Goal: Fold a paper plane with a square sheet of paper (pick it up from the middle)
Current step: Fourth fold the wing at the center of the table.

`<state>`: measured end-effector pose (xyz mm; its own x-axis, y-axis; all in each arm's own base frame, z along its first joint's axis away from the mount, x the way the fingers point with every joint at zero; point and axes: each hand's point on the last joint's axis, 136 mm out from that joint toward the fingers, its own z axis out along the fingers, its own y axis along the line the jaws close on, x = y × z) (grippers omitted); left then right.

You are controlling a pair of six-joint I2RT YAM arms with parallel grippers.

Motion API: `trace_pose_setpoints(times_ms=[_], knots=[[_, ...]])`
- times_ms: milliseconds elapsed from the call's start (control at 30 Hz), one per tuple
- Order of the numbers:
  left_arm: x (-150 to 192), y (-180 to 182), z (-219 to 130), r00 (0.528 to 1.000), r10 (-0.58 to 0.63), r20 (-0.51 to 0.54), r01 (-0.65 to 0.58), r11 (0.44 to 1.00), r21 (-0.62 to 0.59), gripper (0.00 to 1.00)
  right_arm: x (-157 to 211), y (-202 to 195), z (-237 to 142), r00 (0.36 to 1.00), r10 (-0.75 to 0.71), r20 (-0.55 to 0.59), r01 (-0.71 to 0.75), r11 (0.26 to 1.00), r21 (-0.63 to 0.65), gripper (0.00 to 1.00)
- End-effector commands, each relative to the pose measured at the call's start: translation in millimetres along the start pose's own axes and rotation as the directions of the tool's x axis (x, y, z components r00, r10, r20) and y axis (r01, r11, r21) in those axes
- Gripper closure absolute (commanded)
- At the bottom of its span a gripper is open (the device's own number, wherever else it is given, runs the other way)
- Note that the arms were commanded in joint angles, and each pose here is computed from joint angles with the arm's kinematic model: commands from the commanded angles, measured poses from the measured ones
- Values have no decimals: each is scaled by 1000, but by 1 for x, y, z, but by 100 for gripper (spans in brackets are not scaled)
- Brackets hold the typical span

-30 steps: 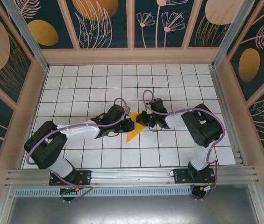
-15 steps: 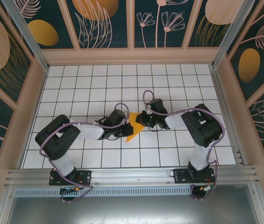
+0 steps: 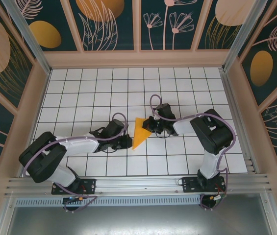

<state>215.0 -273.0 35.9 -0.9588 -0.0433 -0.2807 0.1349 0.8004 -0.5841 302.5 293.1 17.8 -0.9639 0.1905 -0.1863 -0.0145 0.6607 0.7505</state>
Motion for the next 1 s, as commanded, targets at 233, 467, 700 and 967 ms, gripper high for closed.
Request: trace_pose_setpoints(times_ms=[233,467,700,967], knots=[[-19,-67,6,999,39,-27,-31,965,260,85,21,-53,8,997,64,-35,-57,981,184,97],[14,-16,35,992,-29,-125,44,992,116,87,23,-54,9,997,69,-40,-60,981,185,97],[56,28,33,976,-86,-199,93,995,23,88,23,-56,7,997,63,-37,-55,979,198,97],[74,47,15,973,-112,-200,109,994,-24,89,22,-57,8,997,66,-35,-57,977,206,97]])
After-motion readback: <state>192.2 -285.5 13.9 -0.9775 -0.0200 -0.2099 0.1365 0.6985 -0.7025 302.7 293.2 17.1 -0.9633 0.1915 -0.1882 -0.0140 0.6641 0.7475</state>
